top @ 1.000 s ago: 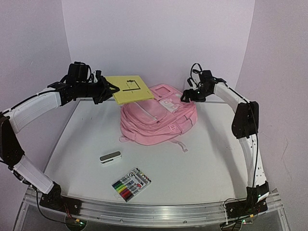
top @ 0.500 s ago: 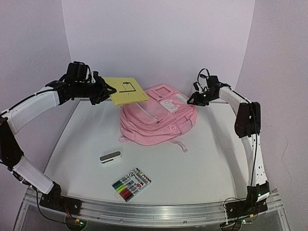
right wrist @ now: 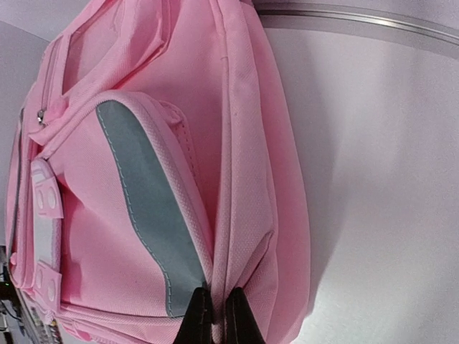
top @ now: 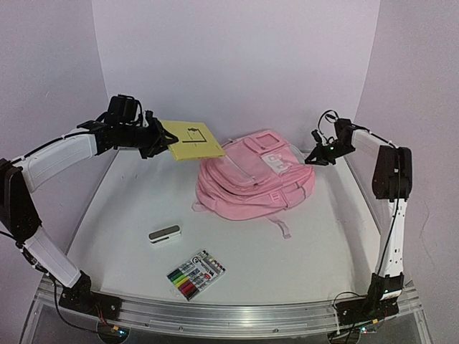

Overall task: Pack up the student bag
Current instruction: Move the student bag to the center of the board, then place the book in the student bag.

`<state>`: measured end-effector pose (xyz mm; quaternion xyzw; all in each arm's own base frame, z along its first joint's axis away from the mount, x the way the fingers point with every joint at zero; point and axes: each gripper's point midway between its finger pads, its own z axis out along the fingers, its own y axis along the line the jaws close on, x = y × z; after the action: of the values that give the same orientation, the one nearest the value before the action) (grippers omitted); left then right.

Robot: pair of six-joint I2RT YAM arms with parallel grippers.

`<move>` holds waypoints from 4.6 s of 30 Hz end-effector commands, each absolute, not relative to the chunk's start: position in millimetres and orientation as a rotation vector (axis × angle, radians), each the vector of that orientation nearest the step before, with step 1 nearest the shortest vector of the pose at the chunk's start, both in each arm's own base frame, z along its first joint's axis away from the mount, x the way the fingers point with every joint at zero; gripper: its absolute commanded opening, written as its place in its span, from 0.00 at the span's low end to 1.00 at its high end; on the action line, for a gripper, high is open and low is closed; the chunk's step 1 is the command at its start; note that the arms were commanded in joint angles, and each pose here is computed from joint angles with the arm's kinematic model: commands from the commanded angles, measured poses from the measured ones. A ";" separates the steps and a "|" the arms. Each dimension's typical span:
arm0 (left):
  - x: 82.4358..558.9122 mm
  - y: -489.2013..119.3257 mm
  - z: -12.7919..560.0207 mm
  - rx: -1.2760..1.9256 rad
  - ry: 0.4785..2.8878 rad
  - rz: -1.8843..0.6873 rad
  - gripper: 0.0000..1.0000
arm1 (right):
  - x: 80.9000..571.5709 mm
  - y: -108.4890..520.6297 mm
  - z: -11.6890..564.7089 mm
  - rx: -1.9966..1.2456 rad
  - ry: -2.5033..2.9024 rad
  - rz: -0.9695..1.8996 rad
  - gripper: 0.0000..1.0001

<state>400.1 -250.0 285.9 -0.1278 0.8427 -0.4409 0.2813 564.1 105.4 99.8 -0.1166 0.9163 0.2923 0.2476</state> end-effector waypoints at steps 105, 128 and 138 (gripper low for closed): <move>477.5 -480.8 219.2 -0.201 1.940 -1.942 0.01 | 416.3 361.0 329.6 -0.981 1.977 1.041 0.00; 433.0 -426.3 231.4 -0.128 2.203 -1.563 1.00 | 415.3 312.6 324.8 -0.960 2.038 1.010 0.00; 391.5 -348.9 247.9 -0.141 2.306 -1.342 1.00 | 392.7 288.5 277.5 -1.081 2.143 0.899 0.00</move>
<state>397.9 -390.0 250.5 -0.0420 0.8156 -0.5359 0.2142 419.9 299.5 254.4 -0.3578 0.8244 0.3466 0.2688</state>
